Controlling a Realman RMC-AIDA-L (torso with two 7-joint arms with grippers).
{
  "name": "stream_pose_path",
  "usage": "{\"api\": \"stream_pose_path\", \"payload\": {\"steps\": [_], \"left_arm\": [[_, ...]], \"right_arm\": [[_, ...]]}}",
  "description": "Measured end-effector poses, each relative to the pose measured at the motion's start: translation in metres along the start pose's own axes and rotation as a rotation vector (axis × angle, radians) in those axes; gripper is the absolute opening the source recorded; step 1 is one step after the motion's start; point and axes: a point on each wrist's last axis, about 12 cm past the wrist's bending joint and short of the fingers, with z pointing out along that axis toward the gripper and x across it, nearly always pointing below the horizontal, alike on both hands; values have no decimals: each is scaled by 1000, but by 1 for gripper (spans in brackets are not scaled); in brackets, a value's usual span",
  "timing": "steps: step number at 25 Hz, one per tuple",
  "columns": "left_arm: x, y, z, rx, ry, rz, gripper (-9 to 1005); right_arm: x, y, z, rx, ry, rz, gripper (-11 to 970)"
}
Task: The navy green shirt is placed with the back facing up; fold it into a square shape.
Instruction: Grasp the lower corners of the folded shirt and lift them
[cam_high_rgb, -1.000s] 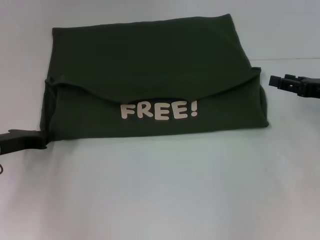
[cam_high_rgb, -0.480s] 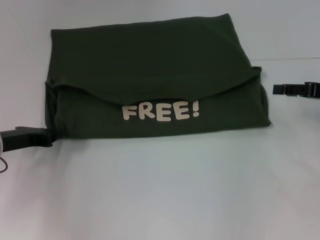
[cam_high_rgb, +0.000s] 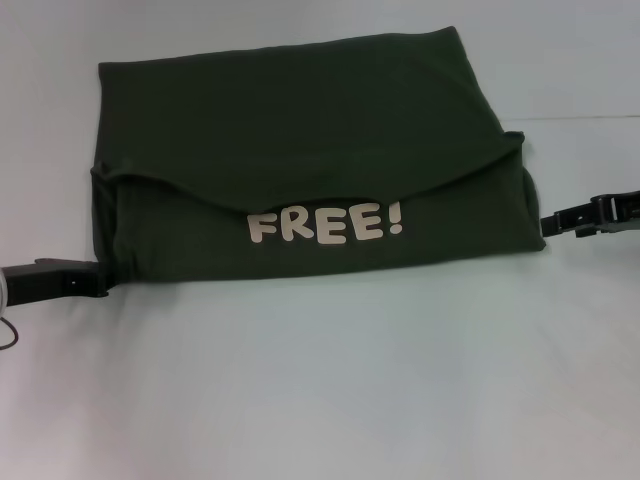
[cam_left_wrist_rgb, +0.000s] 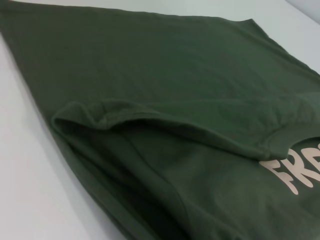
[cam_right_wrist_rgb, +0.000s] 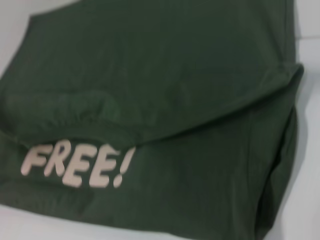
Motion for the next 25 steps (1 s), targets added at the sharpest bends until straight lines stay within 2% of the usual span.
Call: {"api": "stream_pose_path", "payload": {"steps": [11, 25], "left_arm": [[-2, 0, -1, -1, -2, -8, 16], [-4, 0, -1, 7, -2, -11, 16]], "right_arm": [[5, 7, 28, 66, -35, -60, 664], [9, 17, 52, 114, -48, -110, 663]]}}
